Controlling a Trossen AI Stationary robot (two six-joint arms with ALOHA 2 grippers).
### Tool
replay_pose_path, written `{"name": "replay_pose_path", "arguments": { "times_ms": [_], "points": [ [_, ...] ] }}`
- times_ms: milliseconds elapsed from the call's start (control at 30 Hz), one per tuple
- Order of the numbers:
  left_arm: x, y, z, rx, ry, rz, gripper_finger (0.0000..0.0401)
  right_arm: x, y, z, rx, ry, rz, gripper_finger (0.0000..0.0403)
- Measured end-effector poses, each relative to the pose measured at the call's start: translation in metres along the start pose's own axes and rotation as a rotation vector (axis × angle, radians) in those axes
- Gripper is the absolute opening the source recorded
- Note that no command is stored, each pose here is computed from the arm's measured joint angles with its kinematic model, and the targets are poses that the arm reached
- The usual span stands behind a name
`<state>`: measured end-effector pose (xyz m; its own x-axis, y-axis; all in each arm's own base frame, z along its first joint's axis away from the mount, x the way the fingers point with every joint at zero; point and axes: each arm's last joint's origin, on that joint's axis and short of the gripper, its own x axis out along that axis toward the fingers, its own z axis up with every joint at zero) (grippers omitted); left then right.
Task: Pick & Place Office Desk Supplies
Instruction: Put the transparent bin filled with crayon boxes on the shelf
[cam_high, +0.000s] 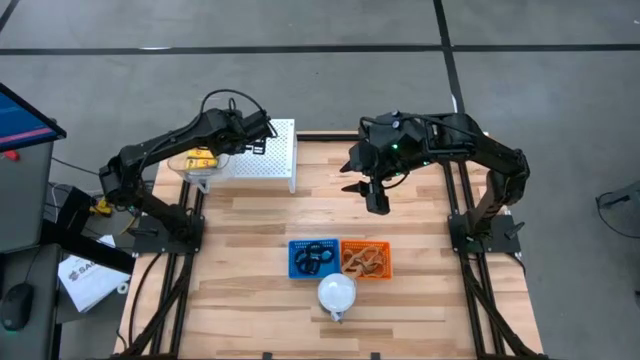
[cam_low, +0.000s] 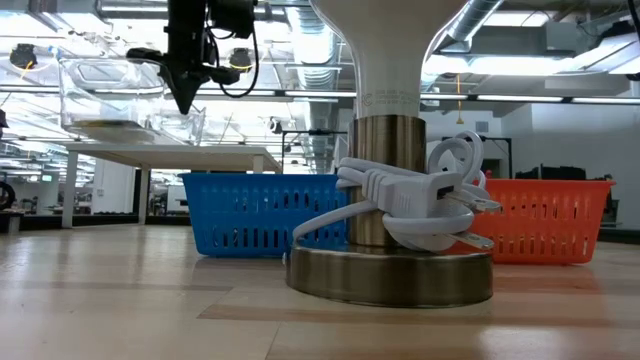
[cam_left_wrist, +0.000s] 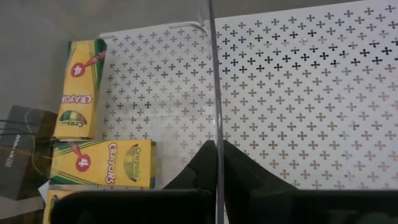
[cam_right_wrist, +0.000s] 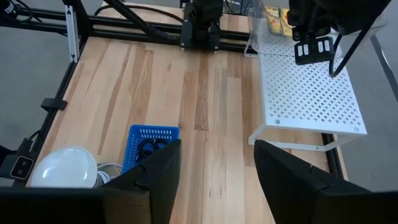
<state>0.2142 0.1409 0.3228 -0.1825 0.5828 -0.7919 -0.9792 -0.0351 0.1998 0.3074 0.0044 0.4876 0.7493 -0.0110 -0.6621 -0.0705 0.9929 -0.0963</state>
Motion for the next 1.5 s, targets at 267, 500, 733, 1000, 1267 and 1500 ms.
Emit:
{"name": "replay_pose_path", "arguments": {
  "times_ms": [267,500,733,1000,1267,1500],
  "points": [
    [-0.002,-0.002,-0.001,-0.002,-0.004,-0.016,0.0,0.0,0.0,0.0,0.001,0.0,0.001,0.0198],
    [0.003,-0.007,-0.002,0.012,0.008,-0.002,0.0,0.0,0.0,0.0,0.001,0.0,0.001,0.0198],
    [0.013,-0.02,-0.005,0.05,0.022,0.028,0.0,0.0,0.001,0.0,0.009,0.002,0.003,0.0198],
    [0.014,-0.02,-0.004,0.05,0.02,0.025,0.0,0.0,0.001,0.0,0.027,0.002,0.003,0.0198],
    [0.015,-0.022,-0.001,0.019,0.005,0.001,0.0,0.0,0.003,0.0,0.027,0.0,0.009,0.0198],
    [0.015,-0.021,0.0,0.023,0.005,0.005,0.0,0.0,0.007,0.001,0.026,0.0,0.018,0.0198]
  ]
}}
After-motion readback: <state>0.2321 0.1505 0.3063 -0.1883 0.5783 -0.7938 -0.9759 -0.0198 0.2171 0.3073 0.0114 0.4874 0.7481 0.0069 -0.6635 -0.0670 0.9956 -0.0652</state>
